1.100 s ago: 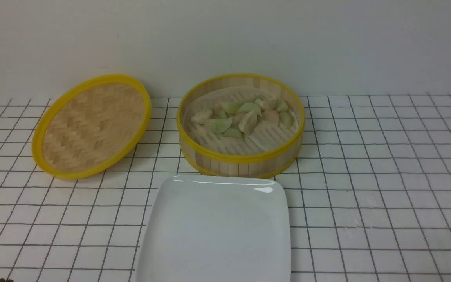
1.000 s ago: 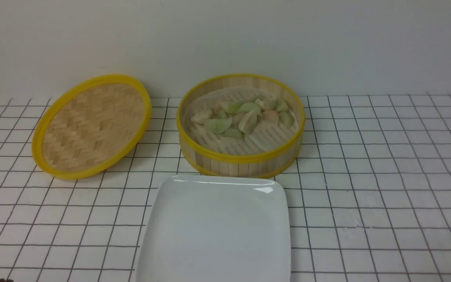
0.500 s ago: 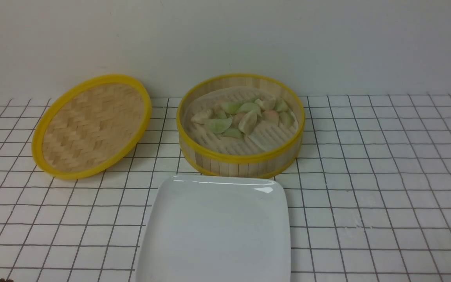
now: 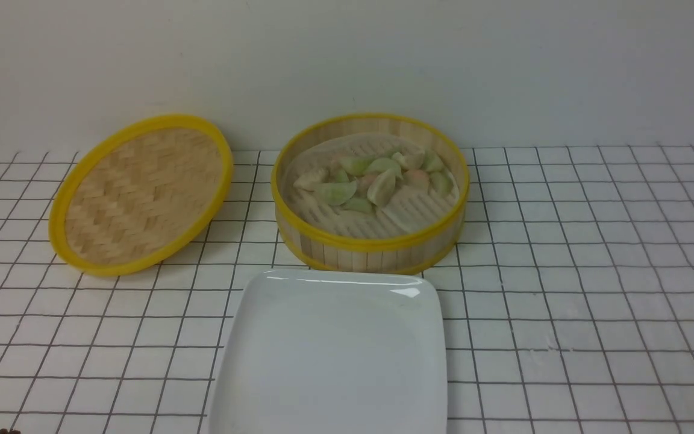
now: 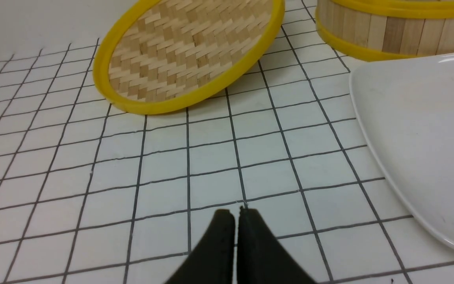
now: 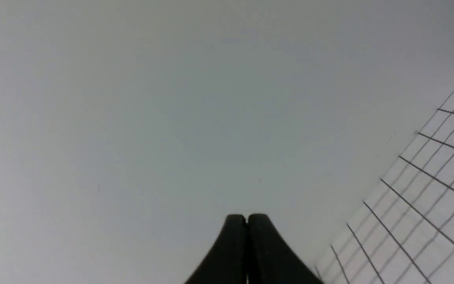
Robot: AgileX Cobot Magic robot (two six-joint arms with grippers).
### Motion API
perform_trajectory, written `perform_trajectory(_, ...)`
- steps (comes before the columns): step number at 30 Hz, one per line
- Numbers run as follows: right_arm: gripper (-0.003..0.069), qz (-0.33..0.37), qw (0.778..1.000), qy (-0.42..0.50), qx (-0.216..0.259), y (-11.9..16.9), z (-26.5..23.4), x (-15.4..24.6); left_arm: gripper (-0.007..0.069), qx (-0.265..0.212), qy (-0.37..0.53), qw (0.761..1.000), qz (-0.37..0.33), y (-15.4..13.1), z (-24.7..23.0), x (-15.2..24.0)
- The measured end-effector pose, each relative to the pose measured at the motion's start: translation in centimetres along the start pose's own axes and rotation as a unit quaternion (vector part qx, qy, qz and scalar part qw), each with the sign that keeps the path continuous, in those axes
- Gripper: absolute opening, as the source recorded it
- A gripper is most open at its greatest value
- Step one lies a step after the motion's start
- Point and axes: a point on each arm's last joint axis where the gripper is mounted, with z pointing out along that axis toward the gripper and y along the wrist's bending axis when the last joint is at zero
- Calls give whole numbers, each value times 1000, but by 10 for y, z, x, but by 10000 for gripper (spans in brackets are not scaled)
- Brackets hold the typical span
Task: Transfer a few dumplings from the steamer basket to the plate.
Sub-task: Use the right arm to grab a dumpling from inside the steamer
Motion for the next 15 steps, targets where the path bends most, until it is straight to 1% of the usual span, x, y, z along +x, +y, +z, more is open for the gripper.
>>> perform_trajectory(2, -8, 35, 999, -29, 4, -1, 0, -5, -6, 0, 0, 1000, 0, 0, 0, 0)
perform_trajectory(4, -8, 54, 997, -50, 7, -1, 0, -9, -6, 0, 0, 1000, 0, 0, 0, 0)
perform_trajectory(5, -8, 49, 998, -50, 4, 1, 0, -10, -6, 0, 0, 1000, 0, 0, 0, 0)
perform_trajectory(6, -8, 35, 999, -40, -8, 10, 0, -12, -6, 0, 0, 1000, 0, 0, 0, 0)
perform_trajectory(7, -8, 13, 999, -29, -22, 21, 1, -15, -6, 0, 0, 1000, 0, 0, 0, 0)
perform_trajectory(8, -8, -28, 999, -11, -41, 42, 3, -20, -6, 0, 0, 1000, 0, 0, 0, 0)
perform_trajectory(9, -8, -62, 997, 9, -46, 56, 8, -23, -6, 0, 0, 1000, 0, 0, 0, 0)
perform_trajectory(11, -8, -138, 986, 74, -49, 88, 23, -27, -6, 0, 0, 1000, 0, 0, 0, 0)
perform_trajectory(12, -8, -180, 976, 116, -46, 109, 38, -29, -6, 0, 0, 1000, 0, 0, 0, 0)
perform_trajectory(14, -8, -241, 949, 198, -36, 135, 64, -28, -6, 0, 0, 1000, 0, 0, 0, 0)
perform_trajectory(15, -8, -270, 930, 250, -22, 145, 83, -25, -6, 0, 0, 1000, 0, 0, 0, 0)
